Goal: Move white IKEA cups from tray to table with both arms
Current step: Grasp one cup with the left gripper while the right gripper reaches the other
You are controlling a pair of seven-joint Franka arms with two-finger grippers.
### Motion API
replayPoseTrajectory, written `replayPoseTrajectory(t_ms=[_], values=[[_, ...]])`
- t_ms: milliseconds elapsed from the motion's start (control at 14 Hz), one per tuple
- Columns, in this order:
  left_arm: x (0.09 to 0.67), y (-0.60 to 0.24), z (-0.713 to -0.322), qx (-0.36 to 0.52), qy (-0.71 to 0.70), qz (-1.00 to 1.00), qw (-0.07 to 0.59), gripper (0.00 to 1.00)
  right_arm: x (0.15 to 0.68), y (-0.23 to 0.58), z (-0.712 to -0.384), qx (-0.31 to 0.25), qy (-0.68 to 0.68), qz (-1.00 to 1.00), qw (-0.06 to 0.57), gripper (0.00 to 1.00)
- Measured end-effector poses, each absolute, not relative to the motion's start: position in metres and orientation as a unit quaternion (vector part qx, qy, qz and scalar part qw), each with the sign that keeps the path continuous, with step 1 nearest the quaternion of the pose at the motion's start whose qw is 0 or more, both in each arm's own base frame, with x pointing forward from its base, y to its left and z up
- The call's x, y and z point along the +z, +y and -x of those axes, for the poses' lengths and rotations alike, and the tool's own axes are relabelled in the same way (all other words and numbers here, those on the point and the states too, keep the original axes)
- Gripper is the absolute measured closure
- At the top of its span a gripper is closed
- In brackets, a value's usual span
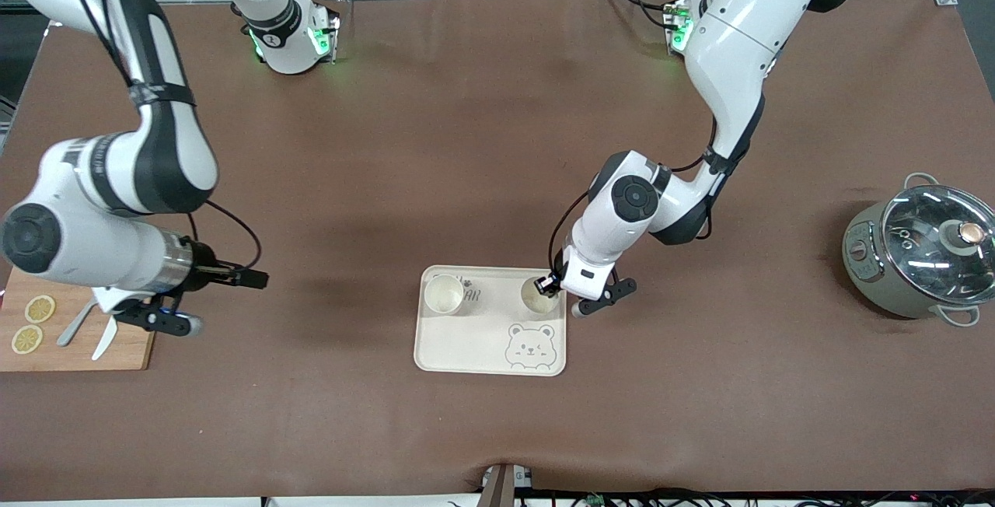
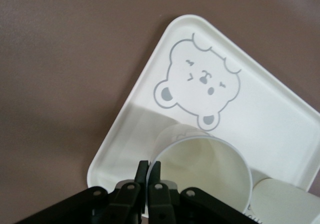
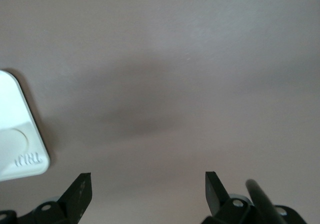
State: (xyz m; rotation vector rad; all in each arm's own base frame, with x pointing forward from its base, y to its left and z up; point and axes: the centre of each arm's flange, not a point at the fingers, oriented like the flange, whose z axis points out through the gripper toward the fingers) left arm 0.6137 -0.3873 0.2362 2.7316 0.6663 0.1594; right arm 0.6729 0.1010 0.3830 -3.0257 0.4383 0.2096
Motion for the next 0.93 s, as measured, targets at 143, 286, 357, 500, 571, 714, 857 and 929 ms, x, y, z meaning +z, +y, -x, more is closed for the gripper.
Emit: replayPoseTrajectory(t_ms=[143, 286, 357, 500, 571, 714, 857, 929], values=[[0.252, -0.387, -0.622, 0.070, 0.227, -0.956, 0.171, 0.97, 0.368, 0.147, -0.673, 0.059, 0.181, 0.980, 0.050, 0.00], [0.274, -0.382, -0.630, 0.079, 0.224, -0.956, 0.172, 0.97, 0.351, 0.189, -0.672, 0.048, 0.200, 0.977, 0.057, 0.00], [0.286, -0.374, -0.634, 0.078, 0.218, -0.959, 0.163, 0.97, 0.340, 0.208, -0.670, 0.046, 0.209, 0.975, 0.056, 0.00], [0.317, -0.352, -0.640, 0.070, 0.204, -0.966, 0.139, 0.97, 0.315, 0.233, -0.666, 0.047, 0.227, 0.971, 0.053, 0.00], [0.331, -0.337, -0.643, 0.064, 0.199, -0.970, 0.125, 0.97, 0.305, 0.246, -0.664, 0.046, 0.232, 0.970, 0.052, 0.00], [0.347, -0.300, -0.650, 0.050, 0.182, -0.977, 0.098, 0.97, 0.294, 0.279, -0.656, 0.039, 0.241, 0.968, 0.054, 0.00], [0.347, -0.253, -0.659, 0.032, 0.162, -0.983, 0.074, 0.97, 0.288, 0.308, -0.646, 0.034, 0.238, 0.969, 0.056, 0.03], [0.340, -0.229, -0.661, 0.018, 0.157, -0.985, 0.063, 0.97, 0.282, 0.319, -0.641, 0.034, 0.233, 0.970, 0.055, 0.04]])
